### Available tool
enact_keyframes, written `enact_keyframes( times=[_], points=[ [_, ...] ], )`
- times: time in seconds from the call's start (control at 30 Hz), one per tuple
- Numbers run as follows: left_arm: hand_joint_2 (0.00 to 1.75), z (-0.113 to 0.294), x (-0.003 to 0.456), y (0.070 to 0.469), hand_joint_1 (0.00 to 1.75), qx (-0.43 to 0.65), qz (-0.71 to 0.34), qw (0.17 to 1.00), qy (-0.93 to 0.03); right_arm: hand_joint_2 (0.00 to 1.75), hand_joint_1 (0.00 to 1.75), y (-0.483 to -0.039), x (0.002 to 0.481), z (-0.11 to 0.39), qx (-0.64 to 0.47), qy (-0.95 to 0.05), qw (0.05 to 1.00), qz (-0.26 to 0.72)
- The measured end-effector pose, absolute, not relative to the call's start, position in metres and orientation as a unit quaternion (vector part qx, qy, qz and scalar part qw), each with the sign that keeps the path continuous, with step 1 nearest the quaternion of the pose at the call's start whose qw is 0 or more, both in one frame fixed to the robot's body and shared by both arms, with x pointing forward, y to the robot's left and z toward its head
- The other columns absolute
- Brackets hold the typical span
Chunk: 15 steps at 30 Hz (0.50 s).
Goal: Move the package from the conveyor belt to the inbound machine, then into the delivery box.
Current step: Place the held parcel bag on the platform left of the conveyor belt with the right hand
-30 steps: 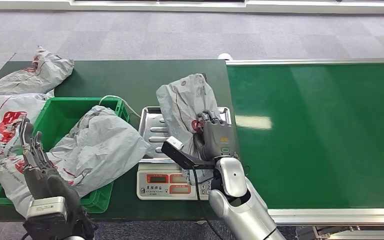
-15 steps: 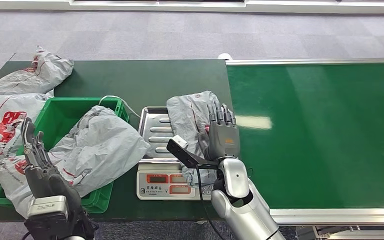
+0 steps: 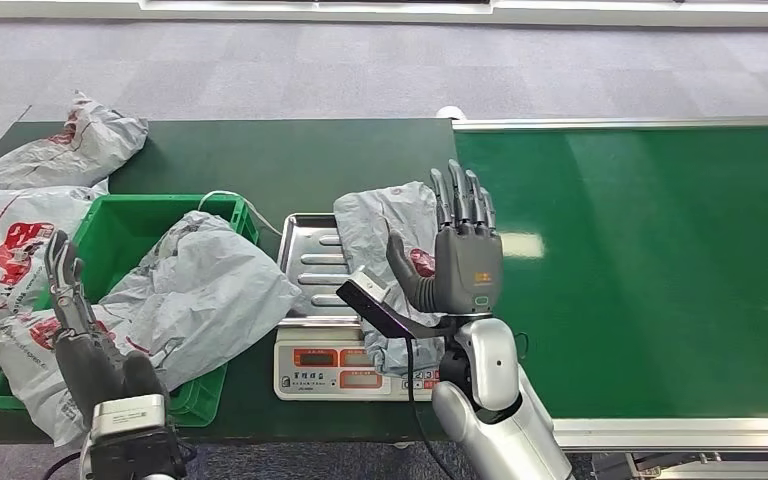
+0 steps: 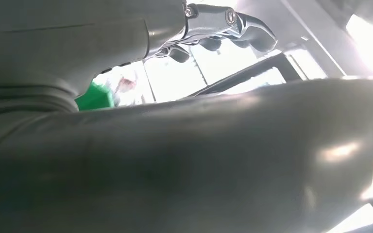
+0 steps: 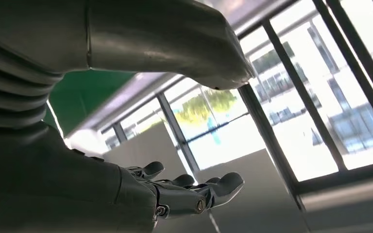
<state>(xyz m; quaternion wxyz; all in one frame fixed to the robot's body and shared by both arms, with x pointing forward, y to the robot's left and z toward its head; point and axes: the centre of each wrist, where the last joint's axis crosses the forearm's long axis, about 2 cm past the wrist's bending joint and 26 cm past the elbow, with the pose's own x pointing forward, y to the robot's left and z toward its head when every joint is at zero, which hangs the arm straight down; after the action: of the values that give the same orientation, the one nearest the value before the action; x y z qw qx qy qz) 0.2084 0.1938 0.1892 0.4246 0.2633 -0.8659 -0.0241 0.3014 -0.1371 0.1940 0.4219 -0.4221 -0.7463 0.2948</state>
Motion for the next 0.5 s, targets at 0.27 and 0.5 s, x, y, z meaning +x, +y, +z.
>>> enact_keyframes(
  times=[0.27, 0.5],
  points=[
    [1.31, 0.203, 0.278, 0.193, 0.00, 0.253, -0.288, 0.429, -0.817, 1.75, 0.00, -0.222, 0.265, 0.179, -0.525, -0.732, 0.357, 0.245],
    [0.00, 0.179, 0.328, 0.231, 0.00, 0.214, -0.427, 0.443, -0.759, 1.75, 0.00, -0.279, 0.235, 0.165, -0.541, -0.722, 0.365, 0.228]
  ],
)
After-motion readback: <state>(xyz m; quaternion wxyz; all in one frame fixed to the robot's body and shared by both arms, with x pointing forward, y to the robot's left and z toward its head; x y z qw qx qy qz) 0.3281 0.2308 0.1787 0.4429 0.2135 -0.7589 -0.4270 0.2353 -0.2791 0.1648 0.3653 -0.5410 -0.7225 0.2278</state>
